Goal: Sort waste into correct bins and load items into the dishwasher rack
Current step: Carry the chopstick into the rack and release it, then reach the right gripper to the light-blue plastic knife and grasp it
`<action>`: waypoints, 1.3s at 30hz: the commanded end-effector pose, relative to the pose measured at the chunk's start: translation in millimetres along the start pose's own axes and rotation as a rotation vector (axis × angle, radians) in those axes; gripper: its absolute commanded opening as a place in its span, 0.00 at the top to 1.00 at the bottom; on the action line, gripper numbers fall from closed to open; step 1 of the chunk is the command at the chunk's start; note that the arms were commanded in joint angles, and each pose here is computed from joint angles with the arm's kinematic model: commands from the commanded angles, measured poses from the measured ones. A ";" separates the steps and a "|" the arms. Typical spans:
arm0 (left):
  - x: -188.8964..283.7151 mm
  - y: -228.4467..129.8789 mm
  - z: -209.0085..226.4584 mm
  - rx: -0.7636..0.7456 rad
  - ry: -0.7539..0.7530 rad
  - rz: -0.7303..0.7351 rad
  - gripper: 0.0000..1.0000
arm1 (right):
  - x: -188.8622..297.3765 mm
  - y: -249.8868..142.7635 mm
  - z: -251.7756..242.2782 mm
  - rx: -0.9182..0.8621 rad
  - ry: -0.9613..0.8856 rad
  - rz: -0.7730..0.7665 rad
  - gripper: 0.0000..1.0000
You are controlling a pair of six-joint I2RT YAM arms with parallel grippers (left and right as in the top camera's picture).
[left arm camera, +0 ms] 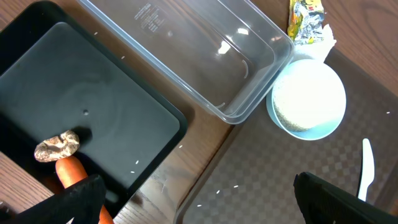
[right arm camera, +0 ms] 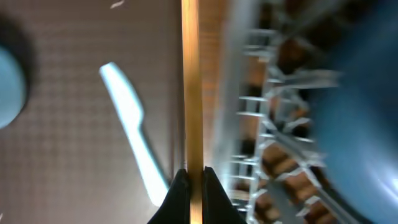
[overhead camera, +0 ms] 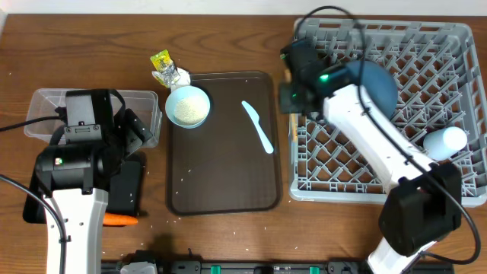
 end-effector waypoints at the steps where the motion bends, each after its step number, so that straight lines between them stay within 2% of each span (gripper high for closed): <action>1: 3.5 5.2 2.4 0.016 0.014 -0.020 0.02 | 4.2 10.7 -13.5 -0.104 -0.017 -0.024 0.99; 10: 3.5 5.2 2.4 0.016 0.014 -0.020 0.02 | 1.7 14.8 -44.1 -0.198 -0.097 -0.010 0.99; 11: 3.5 5.2 2.5 0.016 0.015 -0.020 0.02 | 0.6 12.4 -45.0 -0.197 -0.101 0.003 0.93; 13: 3.5 5.2 2.4 0.016 0.014 -0.020 0.02 | -0.6 12.1 -41.5 -0.149 -0.086 0.007 0.56; 14: 3.5 5.2 2.5 0.016 0.015 -0.020 0.02 | -0.3 14.2 -38.3 -0.106 -0.073 -0.003 0.53; 16: 3.5 5.2 2.4 0.016 0.014 -0.020 0.02 | 2.4 21.0 -24.7 0.016 -0.014 -0.038 0.56; 19: 3.5 5.2 2.5 0.016 0.015 -0.020 0.02 | 4.7 23.7 6.2 0.181 0.093 -0.083 0.75; 20: 3.5 5.2 2.4 0.016 0.014 -0.020 0.02 | 4.6 22.5 13.7 0.201 0.109 -0.090 0.78; 26: 3.5 5.2 2.5 0.016 0.015 -0.020 0.02 | -12.6 0.7 43.7 0.351 0.126 -0.057 0.75; 30: 3.5 5.2 2.4 0.016 0.014 -0.020 0.02 | -44.1 -17.3 53.8 0.433 0.083 -0.006 0.67; 36: 3.5 5.2 2.4 0.016 0.014 -0.020 0.02 | -94.2 -45.4 61.7 0.470 0.071 0.098 0.69; 39: 3.5 5.2 2.4 0.016 0.014 -0.020 0.02 | -108.6 -56.2 61.5 0.498 0.058 0.136 0.66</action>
Point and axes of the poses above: each gripper's point midway between its finger pads, its own x axis back along the fingers, its own z axis along the line the jaws close on, y = z × x, the point moved 4 cm from there along x, back along the fingers, and after that the axes turned 8 degrees about -x, right-handed, at the moved point
